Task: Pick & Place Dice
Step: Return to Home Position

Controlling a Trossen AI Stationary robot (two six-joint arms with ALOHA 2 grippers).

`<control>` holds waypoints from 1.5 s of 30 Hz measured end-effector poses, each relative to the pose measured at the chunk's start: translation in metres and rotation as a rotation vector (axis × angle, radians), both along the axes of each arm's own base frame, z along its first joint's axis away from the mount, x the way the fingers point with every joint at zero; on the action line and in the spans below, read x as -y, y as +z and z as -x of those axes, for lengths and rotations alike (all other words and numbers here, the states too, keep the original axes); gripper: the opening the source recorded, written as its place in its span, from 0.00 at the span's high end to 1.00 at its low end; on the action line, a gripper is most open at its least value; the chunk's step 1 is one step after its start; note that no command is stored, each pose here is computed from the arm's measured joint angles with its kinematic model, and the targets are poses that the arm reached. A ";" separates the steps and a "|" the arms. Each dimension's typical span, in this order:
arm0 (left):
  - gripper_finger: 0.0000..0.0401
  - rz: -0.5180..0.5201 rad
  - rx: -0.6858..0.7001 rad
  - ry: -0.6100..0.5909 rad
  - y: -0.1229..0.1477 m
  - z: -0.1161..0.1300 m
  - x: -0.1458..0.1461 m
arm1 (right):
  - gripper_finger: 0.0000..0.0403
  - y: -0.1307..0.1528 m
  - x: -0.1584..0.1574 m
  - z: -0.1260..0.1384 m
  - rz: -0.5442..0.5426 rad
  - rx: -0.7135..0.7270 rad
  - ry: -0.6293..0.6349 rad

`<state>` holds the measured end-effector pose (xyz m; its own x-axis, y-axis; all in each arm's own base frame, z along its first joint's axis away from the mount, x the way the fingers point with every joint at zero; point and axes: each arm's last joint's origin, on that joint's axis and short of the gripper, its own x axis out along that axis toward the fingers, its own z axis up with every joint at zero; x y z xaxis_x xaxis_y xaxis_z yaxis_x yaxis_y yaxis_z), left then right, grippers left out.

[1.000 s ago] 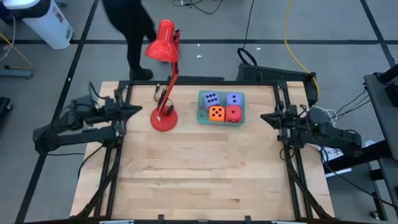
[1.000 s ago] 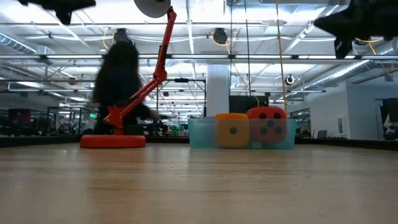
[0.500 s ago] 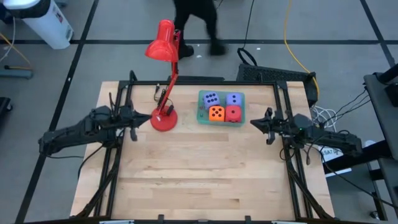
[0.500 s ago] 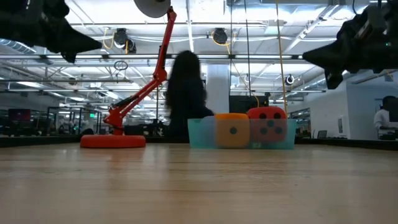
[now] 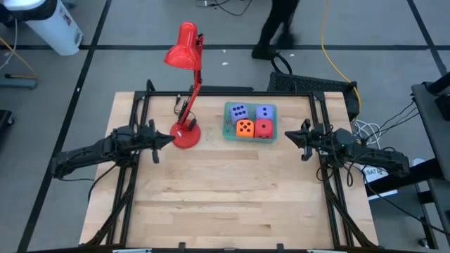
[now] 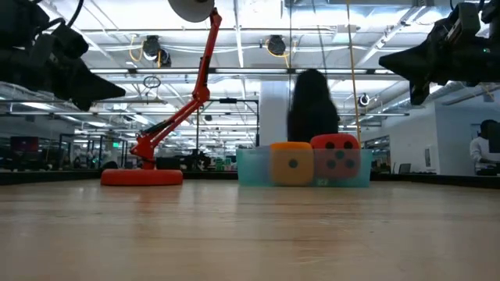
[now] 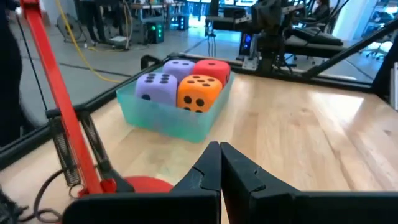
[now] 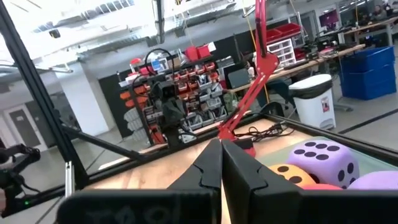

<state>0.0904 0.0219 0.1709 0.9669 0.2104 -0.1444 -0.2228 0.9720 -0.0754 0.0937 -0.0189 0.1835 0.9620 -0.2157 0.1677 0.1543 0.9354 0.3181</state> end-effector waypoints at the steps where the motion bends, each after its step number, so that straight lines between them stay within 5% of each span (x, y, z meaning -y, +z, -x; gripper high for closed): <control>1: 1.00 -0.002 0.006 -0.006 0.000 -0.001 0.000 | 1.00 0.000 0.000 0.000 -0.002 0.001 0.000; 11: 0.96 -0.039 0.000 -0.016 -0.001 -0.002 0.000 | 1.00 0.000 0.000 0.000 0.097 -0.024 -0.013; 45: 0.94 -0.040 -0.001 -0.015 -0.001 -0.002 0.000 | 1.00 -0.001 0.000 0.000 0.097 -0.025 -0.012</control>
